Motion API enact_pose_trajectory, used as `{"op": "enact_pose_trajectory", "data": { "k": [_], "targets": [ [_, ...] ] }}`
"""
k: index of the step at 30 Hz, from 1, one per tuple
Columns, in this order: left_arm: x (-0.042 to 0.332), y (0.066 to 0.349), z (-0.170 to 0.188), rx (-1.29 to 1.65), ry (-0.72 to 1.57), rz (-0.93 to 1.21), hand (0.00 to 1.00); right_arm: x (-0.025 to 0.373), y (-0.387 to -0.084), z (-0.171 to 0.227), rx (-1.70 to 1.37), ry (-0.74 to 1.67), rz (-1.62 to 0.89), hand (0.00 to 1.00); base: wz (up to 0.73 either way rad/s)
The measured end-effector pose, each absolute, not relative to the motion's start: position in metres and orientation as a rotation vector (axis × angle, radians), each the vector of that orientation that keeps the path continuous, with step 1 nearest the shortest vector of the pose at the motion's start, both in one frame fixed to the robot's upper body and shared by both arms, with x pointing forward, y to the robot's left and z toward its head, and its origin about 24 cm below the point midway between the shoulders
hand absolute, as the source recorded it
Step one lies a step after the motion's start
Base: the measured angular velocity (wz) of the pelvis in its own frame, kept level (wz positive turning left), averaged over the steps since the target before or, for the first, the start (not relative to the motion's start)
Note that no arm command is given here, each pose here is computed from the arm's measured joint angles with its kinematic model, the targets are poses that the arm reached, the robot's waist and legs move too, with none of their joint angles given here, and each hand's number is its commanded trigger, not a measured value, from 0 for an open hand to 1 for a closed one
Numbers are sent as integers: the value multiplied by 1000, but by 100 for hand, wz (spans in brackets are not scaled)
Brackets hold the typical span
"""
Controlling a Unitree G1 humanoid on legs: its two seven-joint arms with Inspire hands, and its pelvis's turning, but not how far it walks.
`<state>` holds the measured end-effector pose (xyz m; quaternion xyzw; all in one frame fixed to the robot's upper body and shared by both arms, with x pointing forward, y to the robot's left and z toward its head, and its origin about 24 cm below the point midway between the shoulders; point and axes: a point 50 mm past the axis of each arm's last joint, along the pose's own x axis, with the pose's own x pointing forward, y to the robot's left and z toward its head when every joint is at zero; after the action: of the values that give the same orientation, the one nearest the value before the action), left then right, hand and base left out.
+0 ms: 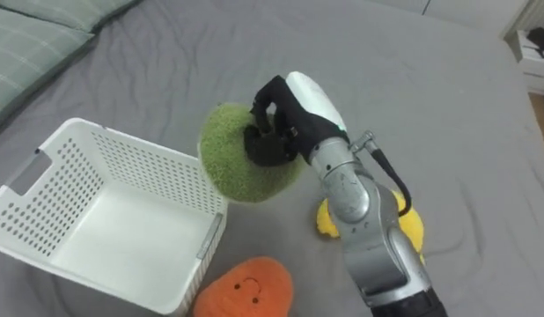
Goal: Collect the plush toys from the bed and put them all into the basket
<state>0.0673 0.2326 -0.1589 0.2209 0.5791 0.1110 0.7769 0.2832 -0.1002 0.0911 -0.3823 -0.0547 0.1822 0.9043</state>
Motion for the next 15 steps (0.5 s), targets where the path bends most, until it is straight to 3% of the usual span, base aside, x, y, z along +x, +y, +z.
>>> {"op": "enact_pose_trajectory", "data": {
  "k": [15],
  "targets": [
    [78, 233, -157, 497, 1233, 228, 0, 276, -69, 87, -849, -112, 511, 100, 3]
  ]
}}
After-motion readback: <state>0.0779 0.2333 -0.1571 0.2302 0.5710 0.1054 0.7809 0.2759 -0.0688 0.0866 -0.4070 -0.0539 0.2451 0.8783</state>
